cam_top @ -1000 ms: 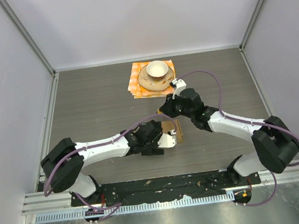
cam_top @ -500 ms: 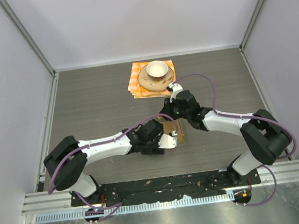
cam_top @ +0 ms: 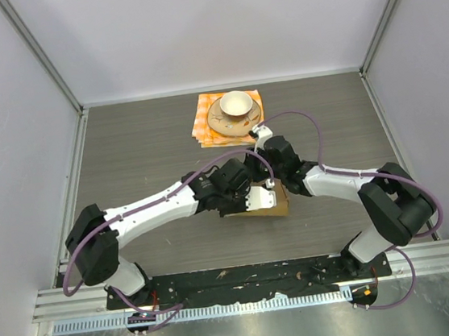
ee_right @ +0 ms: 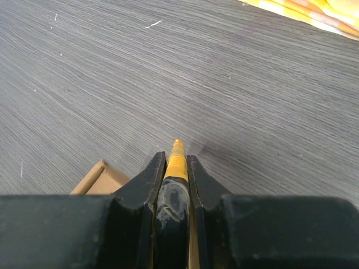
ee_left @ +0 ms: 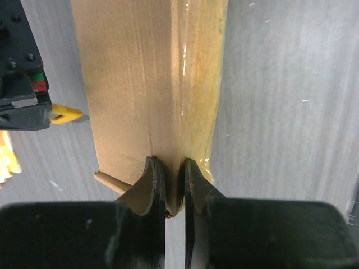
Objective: Unpack the express box
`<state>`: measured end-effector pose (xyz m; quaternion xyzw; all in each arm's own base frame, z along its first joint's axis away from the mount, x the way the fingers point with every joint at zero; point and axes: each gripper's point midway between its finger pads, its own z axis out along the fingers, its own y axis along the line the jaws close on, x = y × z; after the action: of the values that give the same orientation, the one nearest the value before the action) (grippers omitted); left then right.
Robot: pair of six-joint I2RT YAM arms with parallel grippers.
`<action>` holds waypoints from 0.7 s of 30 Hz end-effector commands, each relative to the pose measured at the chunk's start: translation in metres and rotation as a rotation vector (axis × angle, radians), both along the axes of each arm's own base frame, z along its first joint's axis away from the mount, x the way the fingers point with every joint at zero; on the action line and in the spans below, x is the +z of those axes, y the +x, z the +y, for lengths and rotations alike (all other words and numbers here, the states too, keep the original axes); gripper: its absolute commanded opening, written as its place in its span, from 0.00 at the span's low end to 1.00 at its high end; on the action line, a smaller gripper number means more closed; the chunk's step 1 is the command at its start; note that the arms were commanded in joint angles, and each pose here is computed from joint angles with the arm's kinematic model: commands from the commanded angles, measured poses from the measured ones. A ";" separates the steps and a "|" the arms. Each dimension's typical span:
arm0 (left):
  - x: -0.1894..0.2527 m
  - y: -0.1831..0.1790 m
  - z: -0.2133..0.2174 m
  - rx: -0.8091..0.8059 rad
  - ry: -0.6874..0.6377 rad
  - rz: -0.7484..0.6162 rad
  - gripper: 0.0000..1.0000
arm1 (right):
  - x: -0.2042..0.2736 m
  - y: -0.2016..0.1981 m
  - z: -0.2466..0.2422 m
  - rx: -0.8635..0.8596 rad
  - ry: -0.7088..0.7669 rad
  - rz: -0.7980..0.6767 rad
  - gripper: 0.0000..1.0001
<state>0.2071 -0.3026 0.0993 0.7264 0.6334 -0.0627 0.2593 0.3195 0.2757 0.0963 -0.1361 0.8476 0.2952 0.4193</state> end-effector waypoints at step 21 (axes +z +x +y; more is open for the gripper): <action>0.057 -0.076 0.051 0.141 -0.061 1.041 0.02 | 0.106 0.048 -0.060 -0.150 0.035 -0.207 0.01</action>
<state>0.1536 -0.2565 0.1428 0.5783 0.7378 -0.3481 -0.0052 0.3605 0.2313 0.1433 -0.1000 0.8411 0.2635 0.4617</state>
